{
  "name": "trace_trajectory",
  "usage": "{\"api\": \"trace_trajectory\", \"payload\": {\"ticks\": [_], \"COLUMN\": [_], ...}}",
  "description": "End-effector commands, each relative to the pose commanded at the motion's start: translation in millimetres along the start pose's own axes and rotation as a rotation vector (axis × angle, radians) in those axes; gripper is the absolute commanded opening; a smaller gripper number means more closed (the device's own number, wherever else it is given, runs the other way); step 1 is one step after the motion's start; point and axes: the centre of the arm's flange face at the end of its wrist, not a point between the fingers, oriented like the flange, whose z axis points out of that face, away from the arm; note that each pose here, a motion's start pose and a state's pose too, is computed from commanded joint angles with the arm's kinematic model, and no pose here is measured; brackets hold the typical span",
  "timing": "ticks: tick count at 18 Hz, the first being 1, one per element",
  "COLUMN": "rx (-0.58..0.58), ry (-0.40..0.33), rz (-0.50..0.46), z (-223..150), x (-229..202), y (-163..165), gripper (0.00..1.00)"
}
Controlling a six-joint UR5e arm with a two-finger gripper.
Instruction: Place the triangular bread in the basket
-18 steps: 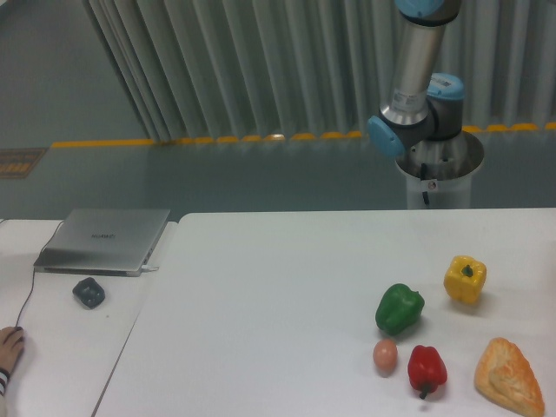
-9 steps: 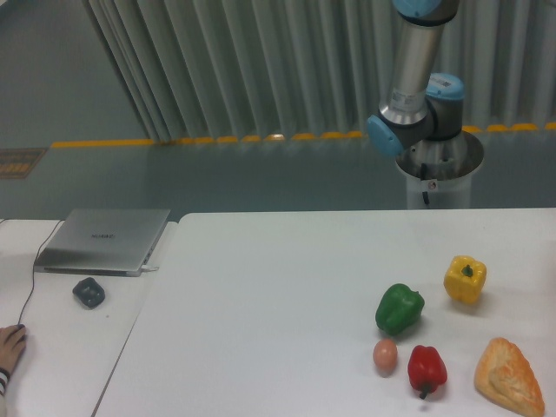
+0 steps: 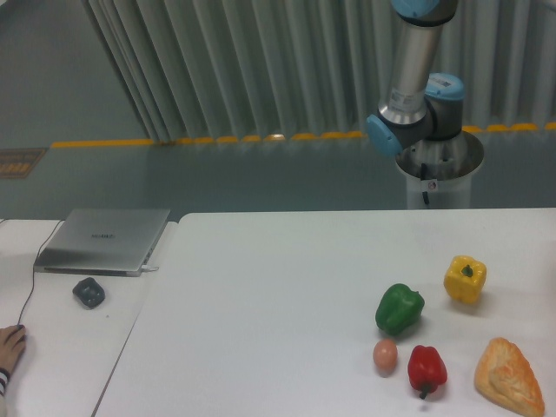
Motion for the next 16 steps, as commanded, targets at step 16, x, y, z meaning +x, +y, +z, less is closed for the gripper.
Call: {"api": "trace_trajectory", "payload": {"ticks": [16], "rx": [0.064], "ry": [-0.024], "rz": [-0.391], "z": [1], "x": [-26], "y": [-71], "gripper": [1.0]}}
